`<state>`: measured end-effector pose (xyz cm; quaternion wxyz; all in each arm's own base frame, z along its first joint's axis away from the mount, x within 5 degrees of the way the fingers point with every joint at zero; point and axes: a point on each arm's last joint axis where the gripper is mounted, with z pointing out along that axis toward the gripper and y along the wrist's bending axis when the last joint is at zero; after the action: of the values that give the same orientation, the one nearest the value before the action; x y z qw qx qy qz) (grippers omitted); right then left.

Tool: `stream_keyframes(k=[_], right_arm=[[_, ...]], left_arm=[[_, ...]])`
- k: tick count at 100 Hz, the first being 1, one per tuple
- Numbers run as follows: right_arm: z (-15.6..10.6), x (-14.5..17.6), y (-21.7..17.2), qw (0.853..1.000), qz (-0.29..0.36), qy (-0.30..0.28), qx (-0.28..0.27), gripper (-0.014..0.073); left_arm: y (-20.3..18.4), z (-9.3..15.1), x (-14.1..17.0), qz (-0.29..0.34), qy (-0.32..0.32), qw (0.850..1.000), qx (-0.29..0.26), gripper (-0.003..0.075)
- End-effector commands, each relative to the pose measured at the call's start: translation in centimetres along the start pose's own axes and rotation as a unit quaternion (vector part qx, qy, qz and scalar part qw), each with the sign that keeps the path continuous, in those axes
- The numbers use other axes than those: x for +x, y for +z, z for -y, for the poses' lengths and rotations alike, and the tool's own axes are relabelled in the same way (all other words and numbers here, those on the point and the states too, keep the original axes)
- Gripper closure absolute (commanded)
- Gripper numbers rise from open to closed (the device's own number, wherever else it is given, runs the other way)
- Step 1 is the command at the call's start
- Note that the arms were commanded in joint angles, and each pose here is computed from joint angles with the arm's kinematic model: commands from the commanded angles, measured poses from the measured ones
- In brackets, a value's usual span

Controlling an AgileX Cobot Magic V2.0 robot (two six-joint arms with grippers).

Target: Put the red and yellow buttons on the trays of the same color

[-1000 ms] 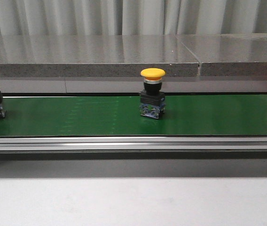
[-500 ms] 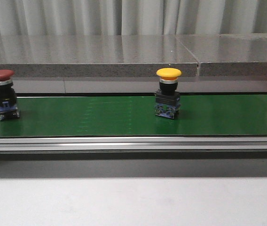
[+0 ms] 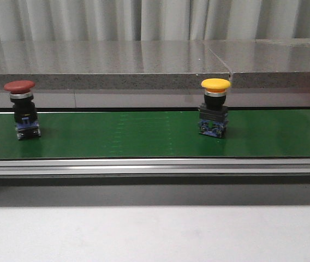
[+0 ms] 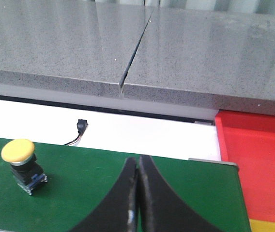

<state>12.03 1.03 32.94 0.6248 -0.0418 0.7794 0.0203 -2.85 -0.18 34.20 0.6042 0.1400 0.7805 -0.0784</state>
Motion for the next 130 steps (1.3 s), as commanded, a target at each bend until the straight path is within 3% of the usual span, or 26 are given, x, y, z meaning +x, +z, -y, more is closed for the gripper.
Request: stream_keyframes(k=[1,17,26,36,51,58,96,121,130], right_arm=[[-0.1,-2.7,0.7,1.000,0.009,0.008,-0.005,0.0659],[-0.7,-4.7,2.9,0.999,-0.042,0.007,-0.029,0.0655],[-1.3,-5.5,4.6,0.996,-0.080,0.002,-0.044,0.0599],[-2.2,-6.0,6.4,0.989,-0.132,-0.005,-0.064,0.0449],[-3.6,-6.8,9.0,0.976,-0.199,-0.007,-0.090,0.0116],[-4.2,-7.1,10.0,0.968,-0.232,-0.009,-0.099,0.0032],[-6.4,-6.8,15.4,0.912,-0.391,-0.026,-0.123,0.0020],[-6.5,-3.6,19.5,0.892,-0.437,-0.060,-0.097,0.0020],[-6.3,-2.9,20.6,0.893,-0.436,-0.067,-0.084,0.0020]], left_arm=[[-0.1,-0.1,-1.2,0.038,-0.006,0.999,0.004,0.0741],[-0.1,-0.1,-1.2,0.038,-0.006,0.999,0.004,0.0741],[-0.1,-0.1,-1.2,0.038,-0.006,0.999,0.004,0.0741],[-0.1,-0.1,-1.2,0.038,-0.006,0.999,0.004,0.0741],[-0.1,-0.1,-1.2,0.038,-0.006,0.999,0.004,0.0741],[-0.1,-0.1,-1.2,0.038,-0.006,0.999,0.004,0.0741],[-0.1,-0.1,-1.2,0.038,-0.006,0.999,0.004,0.0741],[-0.1,-0.1,-1.2,0.038,-0.006,0.999,0.004,0.0741],[-0.1,-0.1,-1.2,0.038,-0.006,0.999,0.004,0.0741]])
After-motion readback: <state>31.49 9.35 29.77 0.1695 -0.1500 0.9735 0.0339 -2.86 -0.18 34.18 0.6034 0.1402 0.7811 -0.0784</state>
